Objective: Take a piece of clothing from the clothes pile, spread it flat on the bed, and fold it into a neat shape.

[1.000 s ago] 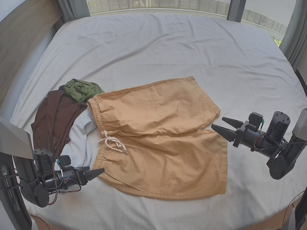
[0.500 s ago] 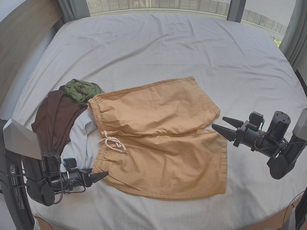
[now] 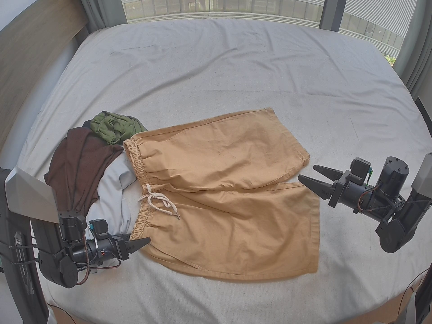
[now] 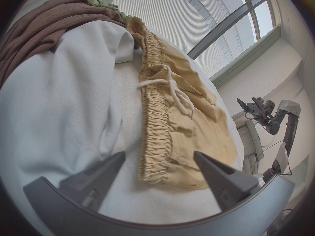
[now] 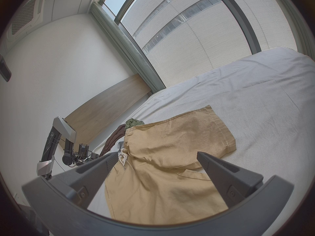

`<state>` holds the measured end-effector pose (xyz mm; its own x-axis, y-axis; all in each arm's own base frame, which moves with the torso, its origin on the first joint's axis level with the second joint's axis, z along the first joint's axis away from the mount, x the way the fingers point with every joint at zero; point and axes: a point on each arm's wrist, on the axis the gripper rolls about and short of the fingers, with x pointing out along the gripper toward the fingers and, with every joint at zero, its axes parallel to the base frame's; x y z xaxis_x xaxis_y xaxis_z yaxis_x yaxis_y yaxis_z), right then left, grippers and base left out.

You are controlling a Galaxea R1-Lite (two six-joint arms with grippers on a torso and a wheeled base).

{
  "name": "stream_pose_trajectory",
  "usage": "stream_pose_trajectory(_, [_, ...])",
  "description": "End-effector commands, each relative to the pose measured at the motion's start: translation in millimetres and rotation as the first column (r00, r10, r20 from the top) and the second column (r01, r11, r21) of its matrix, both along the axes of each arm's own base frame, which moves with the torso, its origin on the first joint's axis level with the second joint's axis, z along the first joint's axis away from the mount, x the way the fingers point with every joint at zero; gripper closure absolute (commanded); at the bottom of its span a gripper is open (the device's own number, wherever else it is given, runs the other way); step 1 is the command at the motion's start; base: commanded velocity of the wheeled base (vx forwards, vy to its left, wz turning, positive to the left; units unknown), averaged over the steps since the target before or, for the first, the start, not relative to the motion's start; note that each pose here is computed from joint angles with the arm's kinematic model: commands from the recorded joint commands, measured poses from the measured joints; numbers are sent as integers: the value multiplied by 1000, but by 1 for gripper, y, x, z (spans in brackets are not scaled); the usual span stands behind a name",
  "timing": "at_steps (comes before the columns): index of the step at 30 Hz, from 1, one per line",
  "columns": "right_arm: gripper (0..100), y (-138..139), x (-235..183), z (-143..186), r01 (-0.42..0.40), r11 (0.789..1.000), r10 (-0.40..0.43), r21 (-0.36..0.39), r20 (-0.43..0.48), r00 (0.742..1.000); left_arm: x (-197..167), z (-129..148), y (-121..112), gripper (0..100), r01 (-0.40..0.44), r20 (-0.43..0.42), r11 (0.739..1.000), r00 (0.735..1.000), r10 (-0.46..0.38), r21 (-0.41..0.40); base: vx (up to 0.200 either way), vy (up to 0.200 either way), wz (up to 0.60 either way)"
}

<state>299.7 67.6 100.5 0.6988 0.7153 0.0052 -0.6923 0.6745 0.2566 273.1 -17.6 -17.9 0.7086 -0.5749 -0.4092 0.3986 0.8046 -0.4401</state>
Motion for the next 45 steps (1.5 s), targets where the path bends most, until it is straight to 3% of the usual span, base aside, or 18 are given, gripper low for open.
stream_pose_trajectory(1, [0,0,0,-1,-1,1000,1,-1,-1,1000,0,-1,1,100,-1,-2,1000,1000,1,0,0,0,0])
stream_pose_trajectory(13, [0,-4,-10,-14,3,1000,-4,-20,-65,998,0,6,1,100,-3,22,1000,1000,3,-1,0,0,0])
stream_pose_trajectory(21, [0,-5,-13,-42,-8,993,-4,-117,-100,995,-1,8,1,100,-3,28,1000,1000,3,-1,0,0,0])
stream_pose_trajectory(39, [0,-11,-29,-55,-14,991,-12,-135,-187,982,-3,2,2,100,-4,3,1000,1000,4,4,0,0,0])
stream_pose_trajectory(45, [0,-27,-57,-86,-17,978,-55,-208,-334,941,-2,2,2,100,-3,4,1000,1000,3,2,0,0,0])
